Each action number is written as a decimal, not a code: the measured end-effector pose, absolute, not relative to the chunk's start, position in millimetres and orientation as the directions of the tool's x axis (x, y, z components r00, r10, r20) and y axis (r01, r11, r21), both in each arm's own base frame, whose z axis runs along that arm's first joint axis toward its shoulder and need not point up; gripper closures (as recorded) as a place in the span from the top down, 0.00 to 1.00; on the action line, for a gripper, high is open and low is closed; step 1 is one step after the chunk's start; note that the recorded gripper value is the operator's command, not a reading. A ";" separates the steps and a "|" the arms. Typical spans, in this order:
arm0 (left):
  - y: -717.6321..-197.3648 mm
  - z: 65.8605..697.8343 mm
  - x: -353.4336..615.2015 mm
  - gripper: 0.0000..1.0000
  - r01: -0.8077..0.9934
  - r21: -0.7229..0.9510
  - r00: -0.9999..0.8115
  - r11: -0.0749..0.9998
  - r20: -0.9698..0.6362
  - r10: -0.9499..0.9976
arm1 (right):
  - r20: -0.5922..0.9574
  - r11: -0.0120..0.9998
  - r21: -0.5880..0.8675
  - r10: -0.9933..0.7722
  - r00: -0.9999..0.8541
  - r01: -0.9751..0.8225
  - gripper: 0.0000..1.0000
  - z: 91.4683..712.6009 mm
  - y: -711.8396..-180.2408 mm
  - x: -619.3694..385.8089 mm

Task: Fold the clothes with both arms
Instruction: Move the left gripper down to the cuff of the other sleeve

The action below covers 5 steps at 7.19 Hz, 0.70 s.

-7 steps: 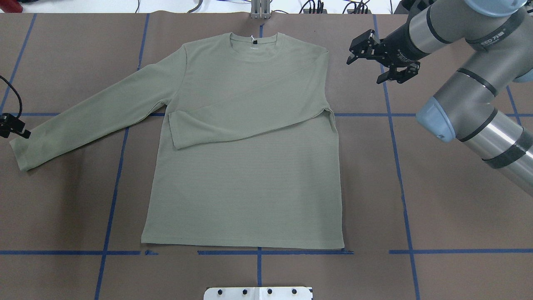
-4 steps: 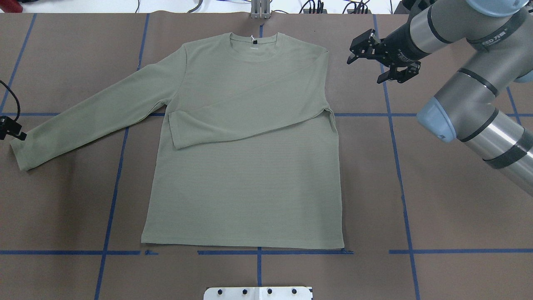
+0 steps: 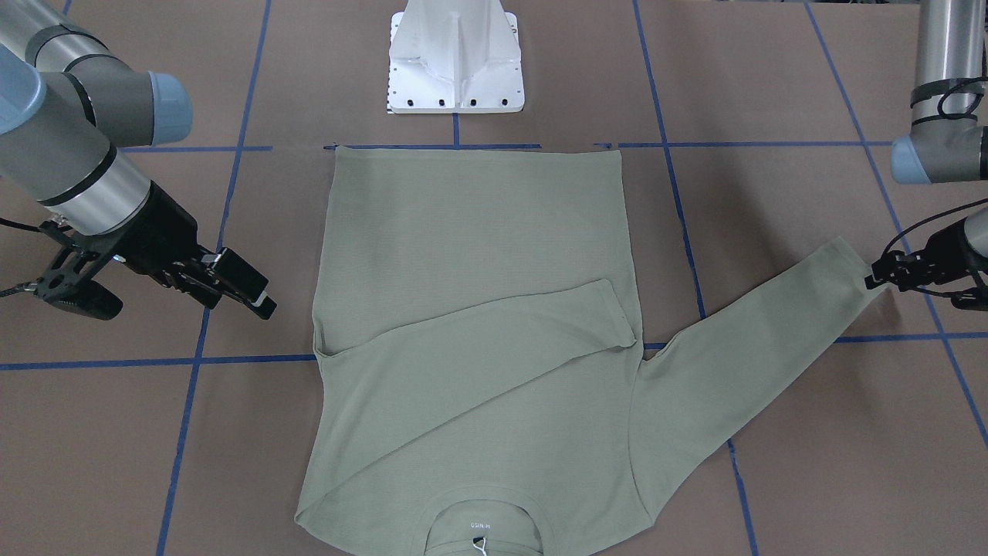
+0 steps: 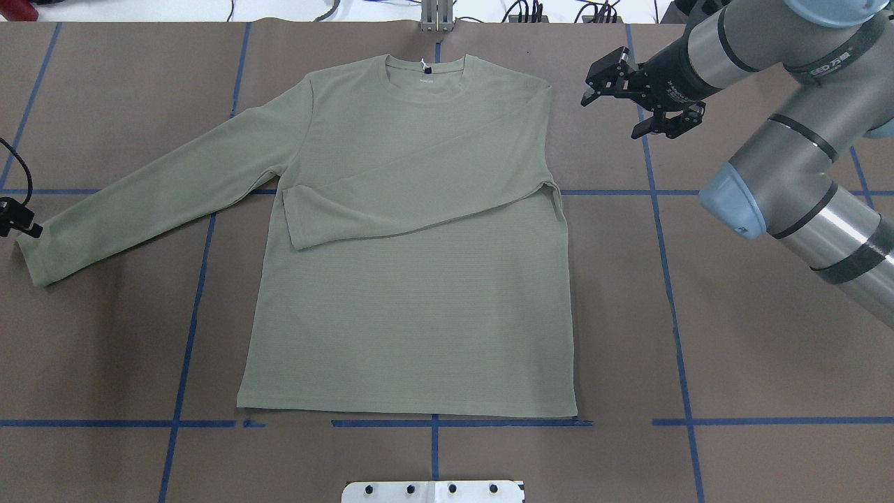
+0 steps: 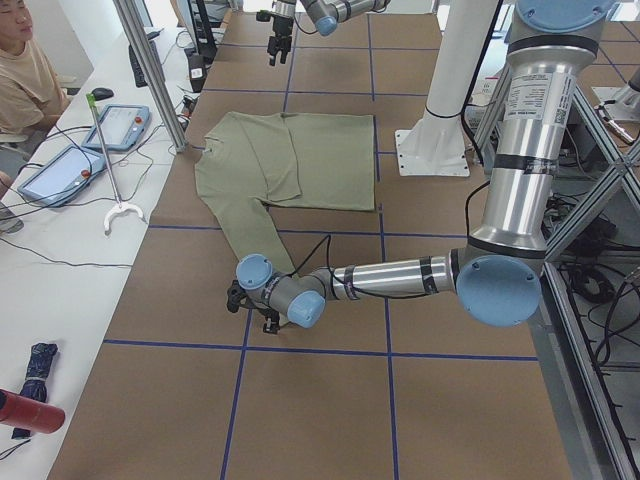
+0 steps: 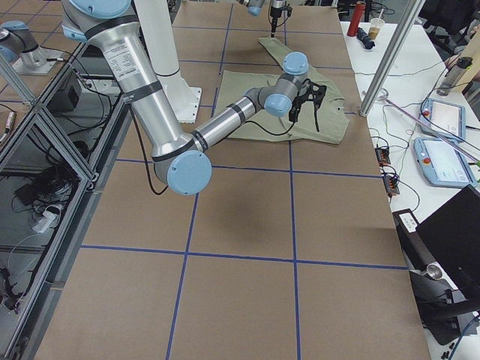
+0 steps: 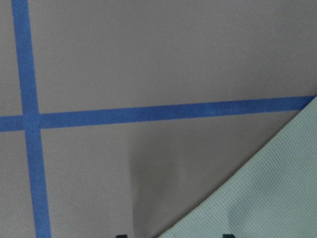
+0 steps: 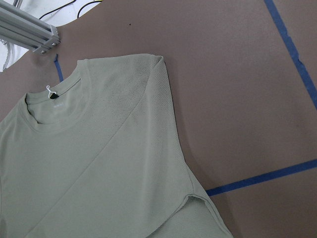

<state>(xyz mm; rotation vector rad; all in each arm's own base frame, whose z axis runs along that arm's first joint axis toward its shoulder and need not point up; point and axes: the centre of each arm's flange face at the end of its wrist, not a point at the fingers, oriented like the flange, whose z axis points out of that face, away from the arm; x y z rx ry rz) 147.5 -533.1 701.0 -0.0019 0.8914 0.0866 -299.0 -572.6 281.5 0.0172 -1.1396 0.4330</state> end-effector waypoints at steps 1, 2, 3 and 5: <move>-533.0 701.2 147.5 0.60 -0.077 0.034 0.625 0.996 -0.777 0.075 | 0.881 0.917 -0.204 0.324 0.344 -0.342 0.99 280.8 -572.2 -298.9; -532.9 701.8 147.5 0.60 -0.077 0.032 0.625 0.997 -0.777 0.073 | 0.882 0.917 -0.204 0.324 0.343 -0.342 0.99 280.3 -572.0 -298.7; -532.8 702.1 147.4 0.60 -0.077 0.032 0.625 0.997 -0.777 0.073 | 0.882 0.917 -0.204 0.324 0.343 -0.343 0.99 280.3 -572.0 -298.7; -532.4 703.4 147.8 0.59 -0.078 0.030 0.626 0.996 -0.777 0.072 | 0.881 0.917 -0.205 0.325 0.344 -0.343 0.99 280.6 -572.1 -299.0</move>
